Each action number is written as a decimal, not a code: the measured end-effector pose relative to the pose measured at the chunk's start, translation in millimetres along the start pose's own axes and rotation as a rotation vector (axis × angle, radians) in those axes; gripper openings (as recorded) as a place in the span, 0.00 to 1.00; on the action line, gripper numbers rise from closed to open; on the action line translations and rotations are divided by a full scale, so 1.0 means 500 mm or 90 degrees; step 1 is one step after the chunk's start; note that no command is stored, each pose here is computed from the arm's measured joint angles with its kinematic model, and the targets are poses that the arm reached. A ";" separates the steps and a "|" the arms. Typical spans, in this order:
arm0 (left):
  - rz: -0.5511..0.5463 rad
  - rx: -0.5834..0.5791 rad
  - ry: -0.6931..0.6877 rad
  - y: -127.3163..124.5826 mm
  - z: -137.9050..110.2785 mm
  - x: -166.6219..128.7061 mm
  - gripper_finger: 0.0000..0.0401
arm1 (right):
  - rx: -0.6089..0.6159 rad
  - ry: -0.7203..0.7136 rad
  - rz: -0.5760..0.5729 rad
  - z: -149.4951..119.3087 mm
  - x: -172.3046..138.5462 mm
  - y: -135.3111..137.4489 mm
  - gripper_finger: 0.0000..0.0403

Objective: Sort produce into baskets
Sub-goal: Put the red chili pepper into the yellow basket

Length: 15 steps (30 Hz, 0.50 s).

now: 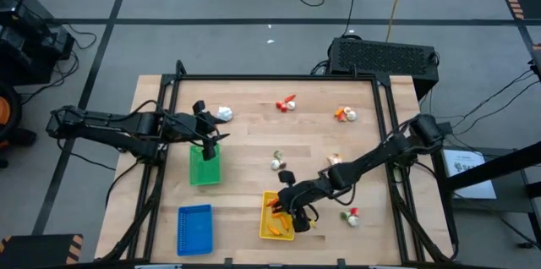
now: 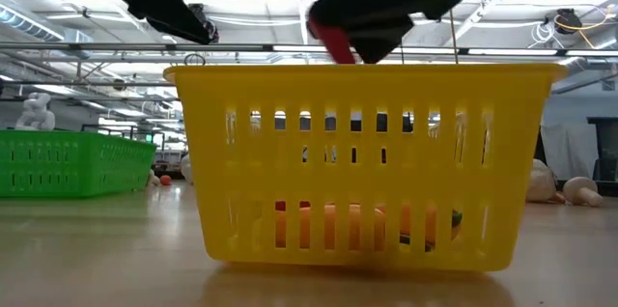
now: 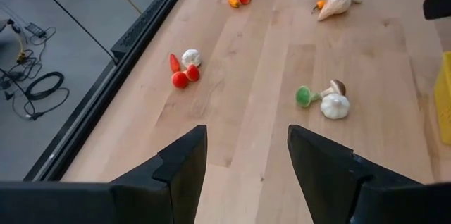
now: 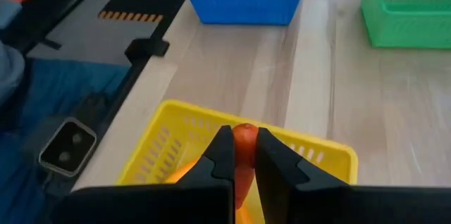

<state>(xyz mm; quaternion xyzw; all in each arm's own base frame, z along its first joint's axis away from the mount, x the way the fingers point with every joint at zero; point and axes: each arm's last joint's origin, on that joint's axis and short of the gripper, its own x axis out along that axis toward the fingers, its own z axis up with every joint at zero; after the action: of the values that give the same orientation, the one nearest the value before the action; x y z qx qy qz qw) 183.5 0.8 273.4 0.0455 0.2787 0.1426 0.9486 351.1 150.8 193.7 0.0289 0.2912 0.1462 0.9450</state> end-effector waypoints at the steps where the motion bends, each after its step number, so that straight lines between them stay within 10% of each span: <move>1: 0.000 0.000 0.001 0.000 0.000 0.000 0.51 | 0.002 -0.002 0.000 0.001 0.001 -0.002 0.05; 15: 0.000 0.004 0.010 0.000 -0.003 0.000 0.51 | 0.038 0.039 -0.004 -0.009 0.001 -0.016 0.21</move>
<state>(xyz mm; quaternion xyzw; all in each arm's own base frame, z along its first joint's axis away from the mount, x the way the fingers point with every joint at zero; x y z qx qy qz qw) 182.5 0.9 272.1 0.0471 0.2868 0.1423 0.9462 350.8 143.2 188.6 0.0521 0.3242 0.1355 0.9348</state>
